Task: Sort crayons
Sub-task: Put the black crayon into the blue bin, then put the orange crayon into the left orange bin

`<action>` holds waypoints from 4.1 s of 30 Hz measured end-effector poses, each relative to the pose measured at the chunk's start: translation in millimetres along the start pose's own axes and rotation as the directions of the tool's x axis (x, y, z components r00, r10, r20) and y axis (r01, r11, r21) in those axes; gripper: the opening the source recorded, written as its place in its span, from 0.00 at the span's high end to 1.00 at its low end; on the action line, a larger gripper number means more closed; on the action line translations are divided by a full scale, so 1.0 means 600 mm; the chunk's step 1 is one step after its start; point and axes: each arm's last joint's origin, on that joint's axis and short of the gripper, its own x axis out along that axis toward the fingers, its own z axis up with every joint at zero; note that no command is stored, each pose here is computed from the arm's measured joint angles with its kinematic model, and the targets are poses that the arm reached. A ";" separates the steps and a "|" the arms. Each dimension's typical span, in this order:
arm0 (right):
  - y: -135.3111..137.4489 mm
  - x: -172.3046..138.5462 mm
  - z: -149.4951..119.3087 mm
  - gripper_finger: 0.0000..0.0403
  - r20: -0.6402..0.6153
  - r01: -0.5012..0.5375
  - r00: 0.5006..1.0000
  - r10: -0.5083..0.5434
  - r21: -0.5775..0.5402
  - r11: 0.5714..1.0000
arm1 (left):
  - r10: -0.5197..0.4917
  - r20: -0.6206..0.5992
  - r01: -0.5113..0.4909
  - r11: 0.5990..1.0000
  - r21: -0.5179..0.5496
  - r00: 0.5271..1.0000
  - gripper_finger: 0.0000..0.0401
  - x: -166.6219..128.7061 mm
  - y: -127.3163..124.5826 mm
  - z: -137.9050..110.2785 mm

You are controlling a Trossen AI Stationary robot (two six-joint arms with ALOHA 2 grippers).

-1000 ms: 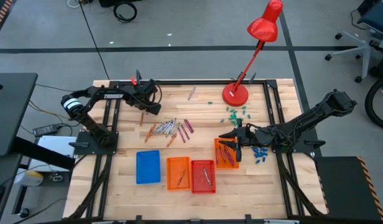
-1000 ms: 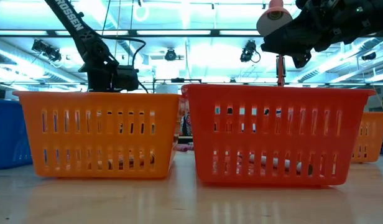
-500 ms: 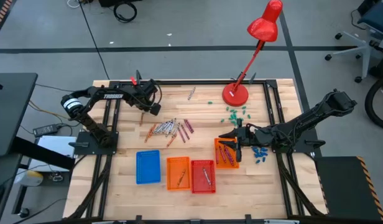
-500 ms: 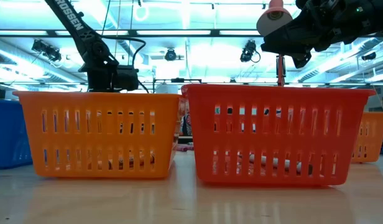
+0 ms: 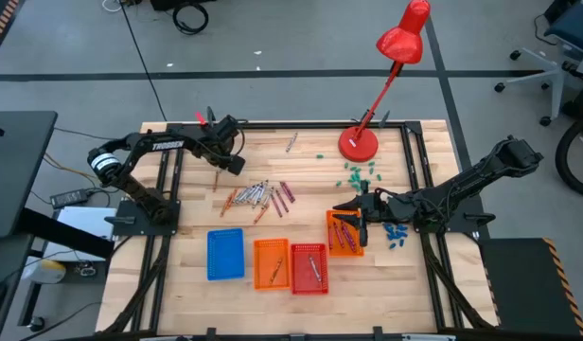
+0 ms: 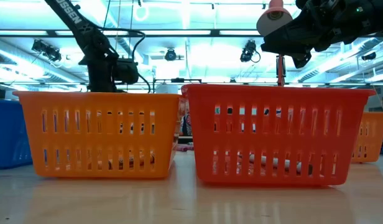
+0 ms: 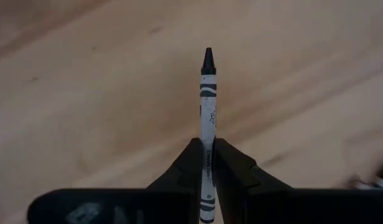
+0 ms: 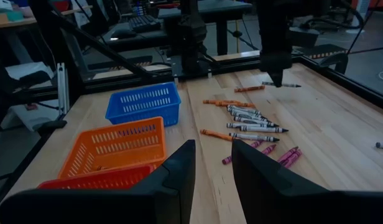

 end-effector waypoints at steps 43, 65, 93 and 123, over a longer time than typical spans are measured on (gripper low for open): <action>-0.011 0.002 0.018 0.73 0.110 0.125 0.987 -0.116 -0.086 0.988 | -0.437 0.152 0.439 0.898 0.024 0.886 0.91 -0.211 -0.223 -0.441; -0.043 0.014 0.037 0.73 0.176 0.116 0.980 -0.088 -0.156 0.981 | -0.267 0.177 0.296 0.940 -0.167 0.947 0.76 -0.145 -0.239 -0.497; -0.044 0.014 0.039 0.73 0.188 0.109 0.979 -0.082 -0.136 0.985 | 0.190 0.178 -0.207 0.975 0.082 0.966 0.71 -0.145 -0.182 -0.281; -0.041 0.015 0.035 0.73 0.164 0.061 0.986 -0.038 -0.141 0.988 | 0.234 0.065 -0.238 0.969 0.065 0.970 0.71 -0.047 -0.066 -0.125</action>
